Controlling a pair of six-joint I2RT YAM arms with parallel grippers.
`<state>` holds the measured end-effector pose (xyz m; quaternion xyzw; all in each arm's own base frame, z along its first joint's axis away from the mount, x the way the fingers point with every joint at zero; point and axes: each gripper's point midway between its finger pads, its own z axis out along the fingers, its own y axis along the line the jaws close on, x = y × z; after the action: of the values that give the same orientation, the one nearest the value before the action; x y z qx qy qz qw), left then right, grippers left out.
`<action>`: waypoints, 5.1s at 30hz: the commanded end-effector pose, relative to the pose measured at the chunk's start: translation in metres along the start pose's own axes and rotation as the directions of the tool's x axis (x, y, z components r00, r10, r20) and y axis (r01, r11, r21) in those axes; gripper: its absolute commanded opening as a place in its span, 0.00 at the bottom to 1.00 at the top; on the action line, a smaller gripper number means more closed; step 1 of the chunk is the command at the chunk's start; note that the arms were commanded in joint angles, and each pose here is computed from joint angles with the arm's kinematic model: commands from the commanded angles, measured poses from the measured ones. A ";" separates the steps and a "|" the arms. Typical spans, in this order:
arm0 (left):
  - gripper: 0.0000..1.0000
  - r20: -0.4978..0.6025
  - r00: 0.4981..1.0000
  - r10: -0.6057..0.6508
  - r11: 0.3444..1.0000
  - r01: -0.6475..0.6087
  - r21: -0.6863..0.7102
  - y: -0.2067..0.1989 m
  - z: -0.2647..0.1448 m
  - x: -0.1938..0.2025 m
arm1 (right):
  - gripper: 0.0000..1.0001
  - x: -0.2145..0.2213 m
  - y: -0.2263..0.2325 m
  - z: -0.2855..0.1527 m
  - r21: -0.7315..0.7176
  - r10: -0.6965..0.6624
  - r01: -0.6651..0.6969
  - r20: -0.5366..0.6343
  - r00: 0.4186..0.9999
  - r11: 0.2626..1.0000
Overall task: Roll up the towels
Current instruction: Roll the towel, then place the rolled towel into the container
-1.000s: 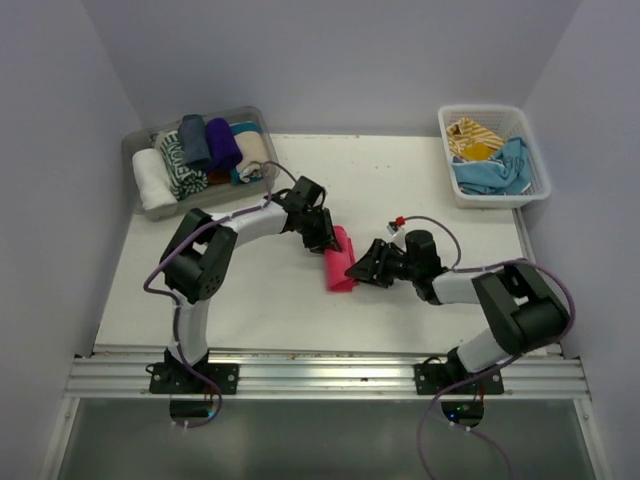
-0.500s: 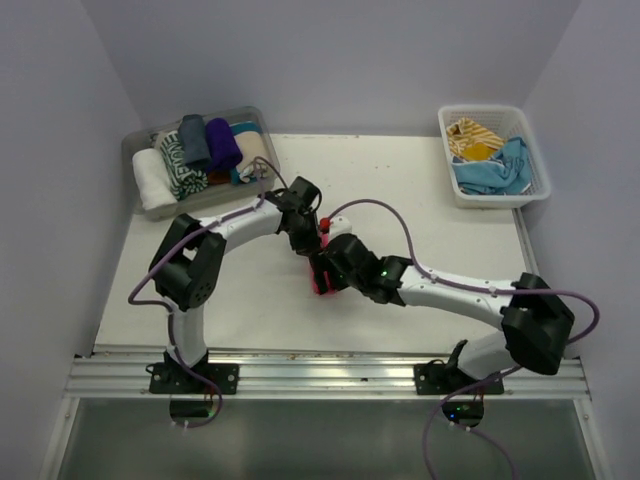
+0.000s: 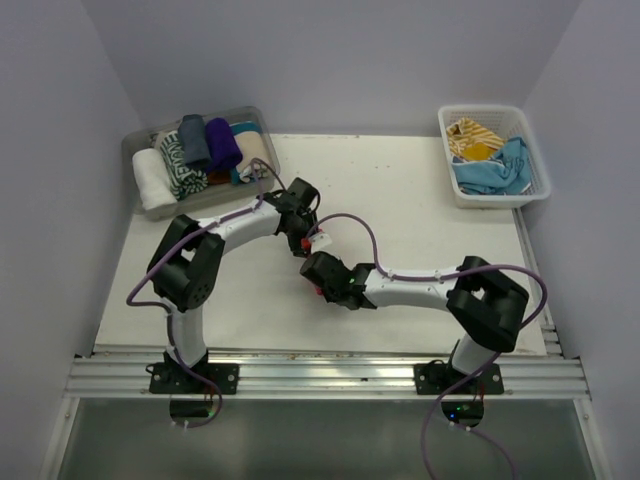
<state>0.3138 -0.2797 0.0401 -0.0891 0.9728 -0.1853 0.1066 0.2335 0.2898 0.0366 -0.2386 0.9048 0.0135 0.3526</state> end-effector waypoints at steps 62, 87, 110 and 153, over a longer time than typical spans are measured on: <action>0.68 -0.049 0.999 0.000 0.999 0.002 0.041 0.011 -0.001 0.015 | 0.05 -0.045 0.024 0.012 -0.594 0.551 -0.477 -0.067 0.832 0.648; 0.05 0.099 0.965 0.244 0.939 -0.210 -0.273 0.054 -0.071 -0.054 | 0.81 -0.045 -0.015 -0.020 -0.494 0.531 -0.470 -0.018 0.847 0.732; 0.03 0.348 0.909 0.229 0.930 -0.099 -0.354 0.102 -0.202 -0.173 | 0.80 -0.121 -0.014 -0.004 -0.465 0.564 -0.496 0.009 0.826 0.734; 0.04 0.605 0.794 0.060 0.965 0.109 -0.238 0.177 -0.304 -0.224 | 0.39 -0.322 -0.012 0.165 -0.421 0.718 -0.617 0.132 0.683 0.665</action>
<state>0.4305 0.0343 0.2691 -0.1800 0.9142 -0.0105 0.3630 0.5414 0.4392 0.0970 0.0570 0.8675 0.3035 0.3899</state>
